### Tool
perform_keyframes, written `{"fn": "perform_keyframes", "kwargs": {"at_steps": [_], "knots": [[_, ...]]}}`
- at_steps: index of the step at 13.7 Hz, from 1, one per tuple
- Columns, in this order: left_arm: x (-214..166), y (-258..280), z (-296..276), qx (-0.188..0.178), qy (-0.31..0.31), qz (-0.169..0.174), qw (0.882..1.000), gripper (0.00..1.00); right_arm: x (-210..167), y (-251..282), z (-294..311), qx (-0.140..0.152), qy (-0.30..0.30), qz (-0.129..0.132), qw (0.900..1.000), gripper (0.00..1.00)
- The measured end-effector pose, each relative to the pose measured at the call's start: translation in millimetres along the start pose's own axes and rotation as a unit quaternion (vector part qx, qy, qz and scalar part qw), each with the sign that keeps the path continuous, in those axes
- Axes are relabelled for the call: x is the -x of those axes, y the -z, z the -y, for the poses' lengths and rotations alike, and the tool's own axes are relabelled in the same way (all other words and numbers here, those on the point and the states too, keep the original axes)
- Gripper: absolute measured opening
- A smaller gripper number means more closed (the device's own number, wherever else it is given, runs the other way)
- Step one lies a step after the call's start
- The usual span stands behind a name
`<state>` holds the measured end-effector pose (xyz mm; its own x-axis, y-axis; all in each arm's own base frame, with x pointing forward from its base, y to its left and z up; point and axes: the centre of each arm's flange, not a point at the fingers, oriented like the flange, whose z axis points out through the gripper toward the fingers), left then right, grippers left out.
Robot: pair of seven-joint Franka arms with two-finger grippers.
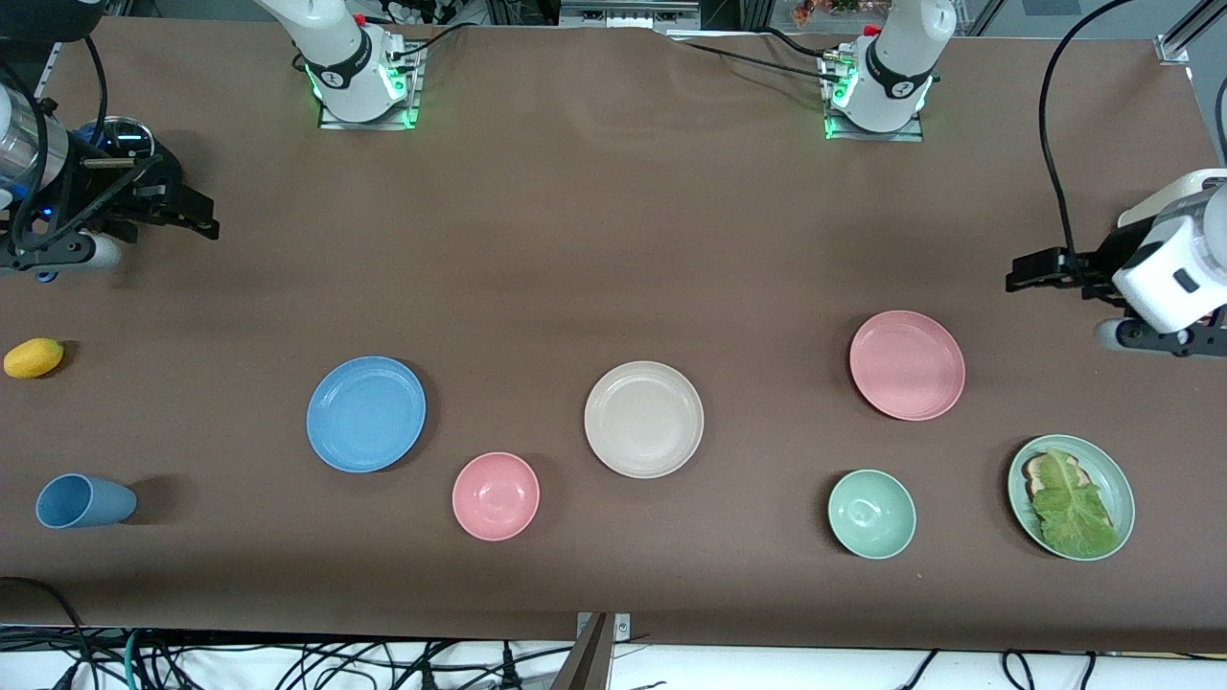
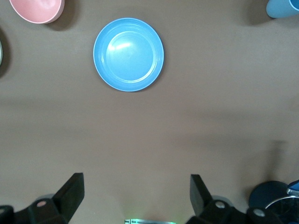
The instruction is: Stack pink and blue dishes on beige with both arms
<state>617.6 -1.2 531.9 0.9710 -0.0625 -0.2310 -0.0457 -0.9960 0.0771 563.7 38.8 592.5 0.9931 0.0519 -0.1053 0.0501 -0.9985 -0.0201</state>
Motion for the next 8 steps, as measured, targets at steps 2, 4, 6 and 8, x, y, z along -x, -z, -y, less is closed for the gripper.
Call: {"fn": "perform_keyframes", "kwargs": {"at_steps": [2, 4, 6, 8], "knots": [[-18.3, -19.5, 2.0, -0.001, 0.000, -0.002, 1.000, 1.00, 0.0, 0.0, 0.0, 0.000, 0.000, 0.000, 1.000, 1.00], [-29.8, -31.7, -0.6, -0.002, -0.002, -0.004, 1.000, 1.00, 0.0, 0.0, 0.0, 0.000, 0.000, 0.000, 1.000, 1.00], [-34.7, -40.0, -3.3, -0.002, -0.005, 0.001, 1.000, 1.00, 0.0, 0.0, 0.0, 0.000, 0.000, 0.000, 1.000, 1.00], [-40.8, -52.2, -4.5, -0.002, -0.006, 0.011, 1.000, 1.00, 0.0, 0.0, 0.0, 0.000, 0.000, 0.000, 1.000, 1.00]]}}
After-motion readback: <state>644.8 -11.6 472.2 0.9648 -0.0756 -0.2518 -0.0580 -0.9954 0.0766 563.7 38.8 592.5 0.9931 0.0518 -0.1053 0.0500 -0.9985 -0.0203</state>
